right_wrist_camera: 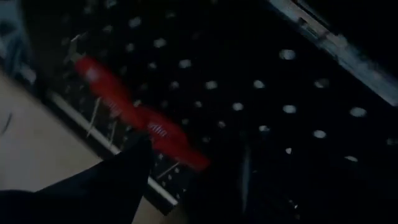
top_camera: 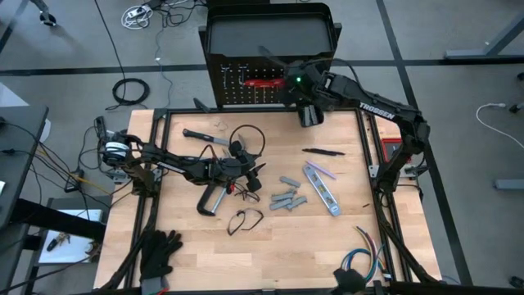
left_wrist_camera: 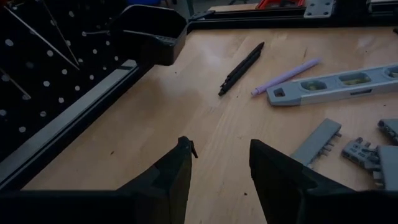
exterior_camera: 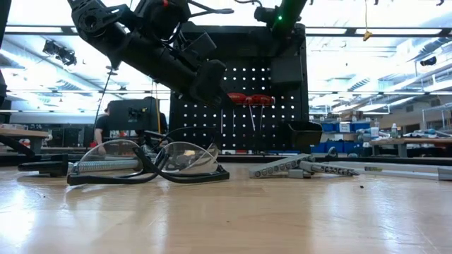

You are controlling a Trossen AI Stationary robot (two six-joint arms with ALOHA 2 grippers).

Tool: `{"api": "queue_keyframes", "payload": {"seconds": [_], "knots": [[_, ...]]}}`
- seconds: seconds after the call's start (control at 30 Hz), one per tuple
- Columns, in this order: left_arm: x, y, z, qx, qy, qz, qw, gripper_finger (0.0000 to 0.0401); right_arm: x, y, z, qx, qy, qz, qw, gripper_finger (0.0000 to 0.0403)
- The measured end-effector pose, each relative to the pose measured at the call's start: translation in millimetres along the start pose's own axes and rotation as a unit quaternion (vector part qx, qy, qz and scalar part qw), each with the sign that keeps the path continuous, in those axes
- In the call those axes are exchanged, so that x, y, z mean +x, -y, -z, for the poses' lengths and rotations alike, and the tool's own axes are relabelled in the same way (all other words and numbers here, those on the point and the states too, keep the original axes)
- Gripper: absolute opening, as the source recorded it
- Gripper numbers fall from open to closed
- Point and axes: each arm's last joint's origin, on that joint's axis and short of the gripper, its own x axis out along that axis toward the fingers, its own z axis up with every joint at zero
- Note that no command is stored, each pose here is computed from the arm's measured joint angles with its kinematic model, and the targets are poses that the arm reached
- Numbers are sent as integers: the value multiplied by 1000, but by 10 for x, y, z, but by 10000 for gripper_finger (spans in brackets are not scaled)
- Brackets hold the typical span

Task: Hang tools onto peg board
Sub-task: Unhang the T-shaped metric hex key

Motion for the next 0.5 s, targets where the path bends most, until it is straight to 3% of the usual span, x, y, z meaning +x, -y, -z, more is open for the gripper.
{"api": "queue_keyframes", "payload": {"seconds": [0.1,0.23,0.5], "knots": [[0,0,1,-1,0,0,1000,161,63,103,-18,41,5,9,999,377],[0,2,-2,-2,1,4,1000,161,98,182,-40,78,12,-24,997,365],[0,6,-10,-6,4,11,1000,161,69,110,-44,80,14,-36,996,347]]}}
